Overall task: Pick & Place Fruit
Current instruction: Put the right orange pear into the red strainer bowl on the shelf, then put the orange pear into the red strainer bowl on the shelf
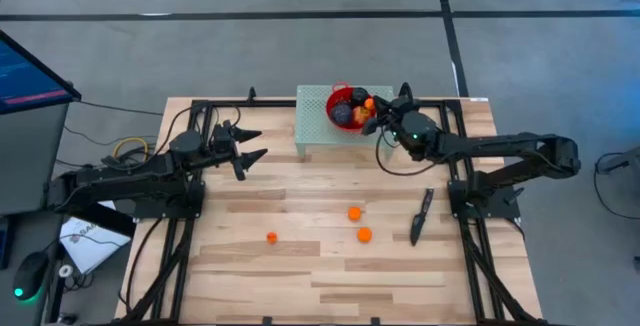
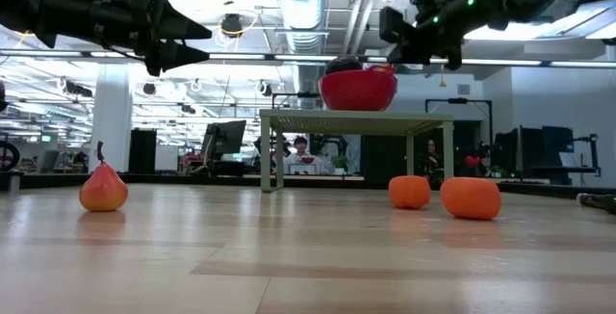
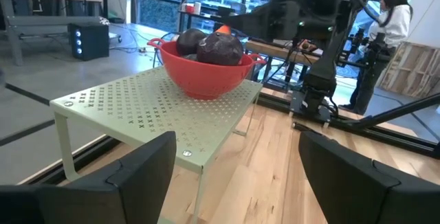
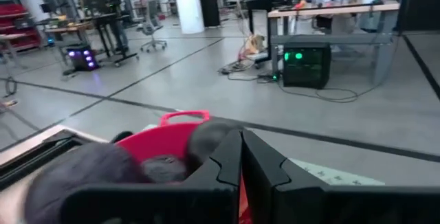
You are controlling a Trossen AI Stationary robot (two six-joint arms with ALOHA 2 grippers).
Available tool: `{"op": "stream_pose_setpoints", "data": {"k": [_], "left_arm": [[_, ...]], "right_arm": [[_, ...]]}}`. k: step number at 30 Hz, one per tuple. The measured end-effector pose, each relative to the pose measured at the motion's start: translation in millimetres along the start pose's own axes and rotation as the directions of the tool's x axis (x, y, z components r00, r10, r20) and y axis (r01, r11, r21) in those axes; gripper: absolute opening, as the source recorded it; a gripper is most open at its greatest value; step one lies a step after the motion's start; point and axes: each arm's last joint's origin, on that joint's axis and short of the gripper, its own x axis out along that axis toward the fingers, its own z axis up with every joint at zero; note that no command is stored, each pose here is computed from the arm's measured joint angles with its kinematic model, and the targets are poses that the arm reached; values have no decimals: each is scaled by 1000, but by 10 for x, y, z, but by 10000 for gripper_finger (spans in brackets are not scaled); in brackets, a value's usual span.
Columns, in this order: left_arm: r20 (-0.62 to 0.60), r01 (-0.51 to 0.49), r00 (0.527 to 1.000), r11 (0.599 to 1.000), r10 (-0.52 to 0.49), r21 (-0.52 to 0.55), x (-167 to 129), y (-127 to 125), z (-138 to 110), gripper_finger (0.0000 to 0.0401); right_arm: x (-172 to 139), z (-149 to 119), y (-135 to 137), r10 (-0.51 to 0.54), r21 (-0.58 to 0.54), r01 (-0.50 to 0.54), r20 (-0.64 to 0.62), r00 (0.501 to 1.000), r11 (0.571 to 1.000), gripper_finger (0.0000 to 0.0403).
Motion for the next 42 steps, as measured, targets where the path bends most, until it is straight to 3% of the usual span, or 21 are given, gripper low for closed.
{"op": "stream_pose_setpoints", "data": {"k": [6,24,34,42], "left_arm": [[1,0,1000,1000,0,0,0,0,1,301],[7,1,1000,1000,-1,0,0,-1,7,301],[7,1,1000,1000,-1,0,0,-1,7,301],[7,1,1000,1000,-1,0,0,-1,7,301]], "right_arm": [[87,1,-73,-36,6,36,7,999,999,0],[75,-74,-72,-20,-16,19,-60,998,1000,6],[74,-74,-69,-14,-15,13,-61,998,1000,78],[74,-8,-32,64,-25,-65,-19,998,998,134]]}}
